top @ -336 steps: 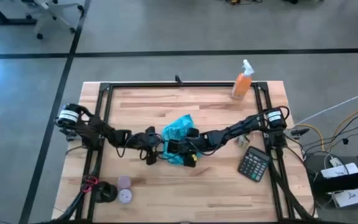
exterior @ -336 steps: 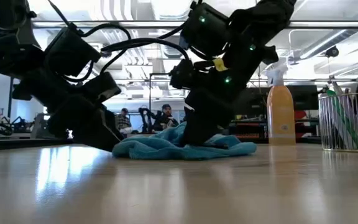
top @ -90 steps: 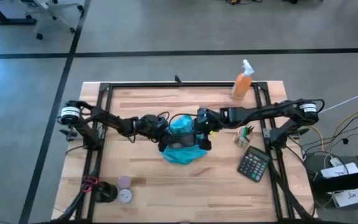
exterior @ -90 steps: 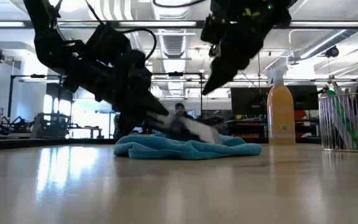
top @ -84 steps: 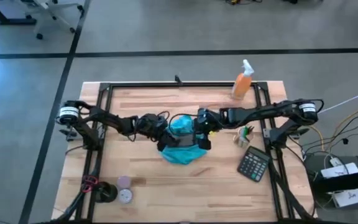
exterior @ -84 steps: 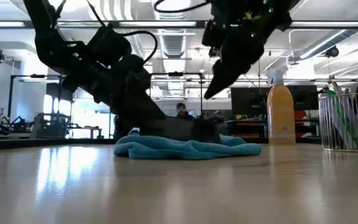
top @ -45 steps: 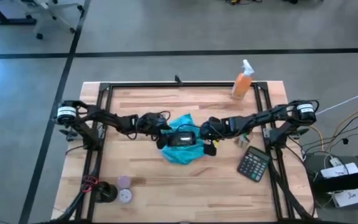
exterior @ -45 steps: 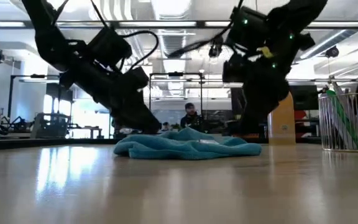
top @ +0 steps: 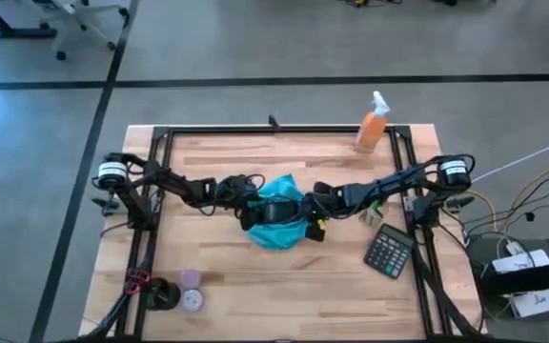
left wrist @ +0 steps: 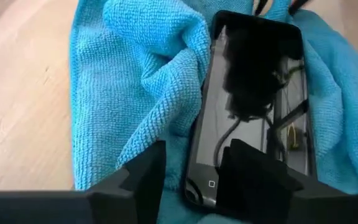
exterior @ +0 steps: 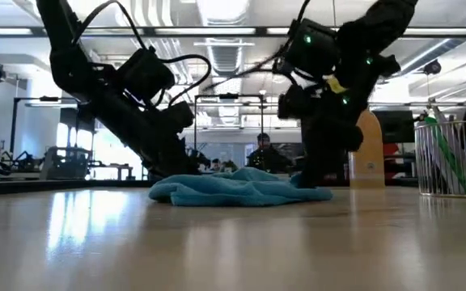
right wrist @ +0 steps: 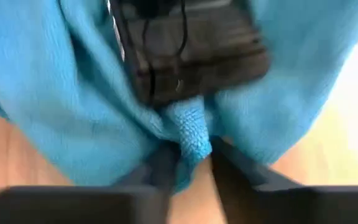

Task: Apply microfiber cloth
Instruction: Wipe the front and back of the black cellphone using the blue microfiber cloth

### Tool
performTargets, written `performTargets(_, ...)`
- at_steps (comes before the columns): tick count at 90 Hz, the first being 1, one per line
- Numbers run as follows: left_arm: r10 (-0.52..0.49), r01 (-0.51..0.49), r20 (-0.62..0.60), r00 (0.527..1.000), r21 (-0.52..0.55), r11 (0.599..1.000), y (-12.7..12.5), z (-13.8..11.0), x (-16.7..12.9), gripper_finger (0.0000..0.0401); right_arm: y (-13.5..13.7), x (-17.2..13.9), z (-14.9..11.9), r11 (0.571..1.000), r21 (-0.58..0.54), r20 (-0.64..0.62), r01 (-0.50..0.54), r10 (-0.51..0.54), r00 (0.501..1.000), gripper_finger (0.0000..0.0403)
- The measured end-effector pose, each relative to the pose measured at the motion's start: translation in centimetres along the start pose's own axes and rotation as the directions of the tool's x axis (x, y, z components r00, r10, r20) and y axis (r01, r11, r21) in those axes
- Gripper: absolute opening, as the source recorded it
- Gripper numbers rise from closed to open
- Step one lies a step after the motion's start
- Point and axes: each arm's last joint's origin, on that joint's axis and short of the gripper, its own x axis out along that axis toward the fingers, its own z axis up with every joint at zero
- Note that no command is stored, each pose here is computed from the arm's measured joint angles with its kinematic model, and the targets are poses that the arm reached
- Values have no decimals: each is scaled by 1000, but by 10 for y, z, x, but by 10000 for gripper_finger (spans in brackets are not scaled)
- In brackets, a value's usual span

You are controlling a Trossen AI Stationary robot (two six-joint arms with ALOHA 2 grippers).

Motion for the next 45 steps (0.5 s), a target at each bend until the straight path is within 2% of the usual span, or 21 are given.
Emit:
performTargets(10, 1, -1, -10, 1000, 4, 1000, 0, -1, 0, 155, -2, -8, 11, 998, -31, 50, 61, -60, 997, 16)
performTargets(22, 0, 0, -7, 1000, 9, 1000, -1, -2, 0, 150, -1, -10, 24, 995, -89, 117, 51, -41, 992, 3)
performTargets(28, -3, 3, 5, 1000, 10, 1000, -1, -1, 0, 149, 1, -5, 30, 995, -91, 171, 36, -20, 985, 3)
performTargets(45, -4, 4, 12, 1000, 9, 1000, -1, 0, 0, 144, 5, 28, 27, 996, -93, 185, -15, 32, 982, 0)
